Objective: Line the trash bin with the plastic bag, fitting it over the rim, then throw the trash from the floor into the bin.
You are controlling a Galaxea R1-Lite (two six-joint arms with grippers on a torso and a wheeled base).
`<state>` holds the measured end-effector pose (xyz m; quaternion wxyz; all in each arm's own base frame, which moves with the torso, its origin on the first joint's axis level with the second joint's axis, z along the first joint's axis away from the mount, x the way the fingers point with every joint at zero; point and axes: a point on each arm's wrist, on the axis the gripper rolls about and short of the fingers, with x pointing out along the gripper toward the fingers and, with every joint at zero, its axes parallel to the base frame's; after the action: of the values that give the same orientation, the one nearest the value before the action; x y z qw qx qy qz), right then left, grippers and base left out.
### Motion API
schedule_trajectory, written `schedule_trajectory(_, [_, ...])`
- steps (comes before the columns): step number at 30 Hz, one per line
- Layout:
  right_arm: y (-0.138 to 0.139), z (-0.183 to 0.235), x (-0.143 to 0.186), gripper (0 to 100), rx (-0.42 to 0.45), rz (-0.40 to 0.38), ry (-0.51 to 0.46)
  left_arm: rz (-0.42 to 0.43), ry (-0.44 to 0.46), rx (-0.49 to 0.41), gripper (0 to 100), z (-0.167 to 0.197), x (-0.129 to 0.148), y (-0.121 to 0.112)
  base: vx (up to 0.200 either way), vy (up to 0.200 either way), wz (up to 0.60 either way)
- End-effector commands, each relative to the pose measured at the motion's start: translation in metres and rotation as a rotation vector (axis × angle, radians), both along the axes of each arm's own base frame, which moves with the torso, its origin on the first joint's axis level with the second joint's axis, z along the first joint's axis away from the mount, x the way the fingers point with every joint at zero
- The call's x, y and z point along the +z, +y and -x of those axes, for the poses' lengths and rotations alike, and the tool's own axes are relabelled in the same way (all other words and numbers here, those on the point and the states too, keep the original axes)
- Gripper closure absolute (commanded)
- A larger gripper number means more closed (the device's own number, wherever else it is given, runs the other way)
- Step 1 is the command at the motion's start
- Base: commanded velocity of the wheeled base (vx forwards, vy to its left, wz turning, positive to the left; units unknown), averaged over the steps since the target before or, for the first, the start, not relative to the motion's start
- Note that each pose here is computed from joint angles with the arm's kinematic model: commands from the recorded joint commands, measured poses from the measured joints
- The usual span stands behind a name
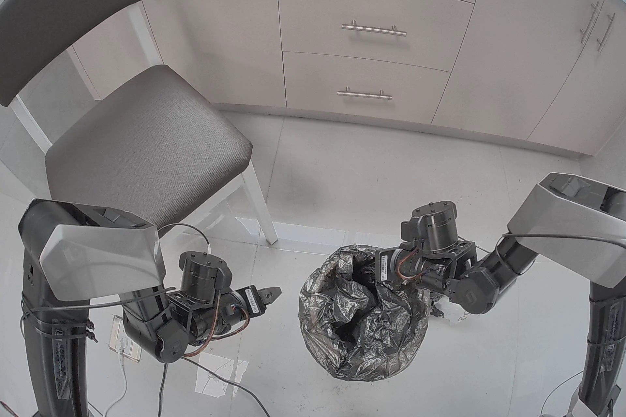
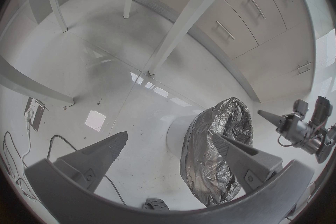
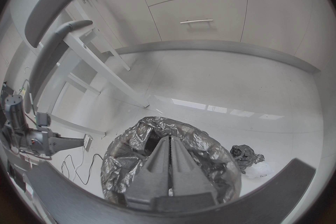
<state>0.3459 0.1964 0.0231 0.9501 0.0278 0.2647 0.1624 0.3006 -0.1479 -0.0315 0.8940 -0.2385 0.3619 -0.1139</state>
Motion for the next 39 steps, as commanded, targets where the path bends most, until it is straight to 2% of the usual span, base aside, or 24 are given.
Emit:
schedule_trajectory(1, [-0.012, 0.022, 0.034, 100, 0.000, -0.039, -0.032, -0.001, 0.002, 0.000, 0, 0.001, 0.000, 0.001, 0.000, 0.000, 0.00])
schedule_trajectory(6, [-0.027, 0.044, 0.051, 100, -0.010, -0.062, -0.026, -0.004, 0.015, -0.011, 0, 0.009, 0.000, 0.004, 0.000, 0.000, 0.00])
schedule_trajectory(11, [-0.041, 0.061, 0.064, 100, -0.006, -0.077, -0.031, 0.026, -0.052, -0.016, 0, 0.017, 0.013, 0.006, 0.000, 0.000, 0.00])
schedule_trajectory(17, [-0.059, 0.087, 0.087, 100, -0.012, -0.103, -0.068, 0.006, -0.221, -0.058, 0, 0.031, 0.048, 0.015, 0.000, 0.000, 0.00])
schedule_trajectory(23, [-0.079, 0.102, 0.107, 100, -0.050, -0.121, -0.119, -0.005, -0.400, -0.067, 0, 0.052, 0.105, 0.032, 0.000, 0.000, 0.00])
schedule_trajectory(26, [-0.092, 0.110, 0.116, 100, -0.080, -0.126, -0.136, -0.029, -0.525, -0.055, 0, 0.075, 0.148, 0.050, 0.000, 0.000, 0.00])
schedule_trajectory(28, [-0.096, 0.113, 0.119, 100, -0.089, -0.128, -0.142, -0.045, -0.555, -0.045, 0, 0.084, 0.162, 0.058, 0.000, 0.000, 0.00])
schedule_trajectory(31, [-0.103, 0.121, 0.129, 100, -0.101, -0.138, -0.170, -0.110, -0.615, 0.026, 0, 0.112, 0.195, 0.087, 0.000, 0.000, 0.00])
schedule_trajectory(34, [-0.108, 0.128, 0.137, 100, -0.107, -0.147, -0.204, -0.186, -0.640, 0.083, 0, 0.145, 0.215, 0.111, 0.000, 0.000, 0.00])
schedule_trajectory(36, [-0.110, 0.130, 0.140, 100, -0.107, -0.151, -0.214, -0.204, -0.643, 0.094, 0, 0.156, 0.219, 0.116, 0.000, 0.000, 0.00])
schedule_trajectory(39, [-0.115, 0.137, 0.144, 100, -0.115, -0.153, -0.236, -0.235, -0.620, 0.118, 0, 0.208, 0.226, 0.131, 0.000, 0.000, 0.00])
